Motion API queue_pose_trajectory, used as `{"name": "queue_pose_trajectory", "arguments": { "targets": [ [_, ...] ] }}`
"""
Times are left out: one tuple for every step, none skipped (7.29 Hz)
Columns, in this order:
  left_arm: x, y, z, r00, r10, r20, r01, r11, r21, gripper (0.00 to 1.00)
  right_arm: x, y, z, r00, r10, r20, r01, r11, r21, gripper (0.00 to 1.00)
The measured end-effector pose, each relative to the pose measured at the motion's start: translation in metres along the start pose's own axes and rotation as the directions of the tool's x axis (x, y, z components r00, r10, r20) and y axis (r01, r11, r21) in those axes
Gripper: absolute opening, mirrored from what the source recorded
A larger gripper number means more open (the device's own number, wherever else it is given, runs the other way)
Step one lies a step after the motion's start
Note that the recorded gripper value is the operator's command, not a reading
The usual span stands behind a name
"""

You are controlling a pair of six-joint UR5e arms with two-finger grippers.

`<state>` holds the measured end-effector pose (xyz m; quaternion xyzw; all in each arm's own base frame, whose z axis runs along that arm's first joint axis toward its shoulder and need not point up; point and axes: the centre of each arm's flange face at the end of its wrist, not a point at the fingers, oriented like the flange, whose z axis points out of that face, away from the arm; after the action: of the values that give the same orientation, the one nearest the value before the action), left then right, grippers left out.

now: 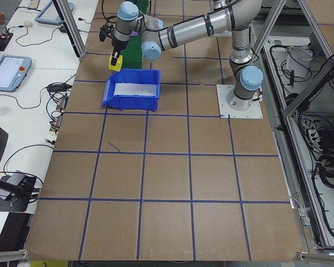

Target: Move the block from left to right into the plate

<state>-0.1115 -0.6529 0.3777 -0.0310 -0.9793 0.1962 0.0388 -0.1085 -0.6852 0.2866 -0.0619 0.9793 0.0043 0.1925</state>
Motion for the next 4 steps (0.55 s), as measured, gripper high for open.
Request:
{"name": "queue_pose_trajectory", "arguments": {
  "targets": [
    [0.031, 0.006, 0.006, 0.999, -0.043, -0.019, 0.042, 0.999, -0.016, 0.3, 0.0, 0.0, 0.0, 1.0, -0.002, 0.0, 0.002, 1.0, 0.0, 0.99],
    [0.051, 0.013, 0.017, 0.997, -0.072, -0.032, 0.071, 0.997, -0.041, 0.3, 0.0, 0.0, 0.0, 1.0, -0.004, 0.0, 0.004, 1.0, 0.0, 0.99],
    [0.066, 0.02, 0.032, 0.996, -0.079, -0.041, 0.076, 0.995, -0.067, 0.3, 0.0, 0.0, 0.0, 1.0, -0.012, 0.0, 0.012, 1.0, -0.001, 0.99],
    [0.075, 0.024, 0.05, 0.996, -0.078, -0.046, 0.073, 0.993, -0.09, 0.3, 0.0, 0.0, 0.0, 1.0, -0.019, 0.0, 0.019, 1.0, -0.001, 0.99]
  ]
}}
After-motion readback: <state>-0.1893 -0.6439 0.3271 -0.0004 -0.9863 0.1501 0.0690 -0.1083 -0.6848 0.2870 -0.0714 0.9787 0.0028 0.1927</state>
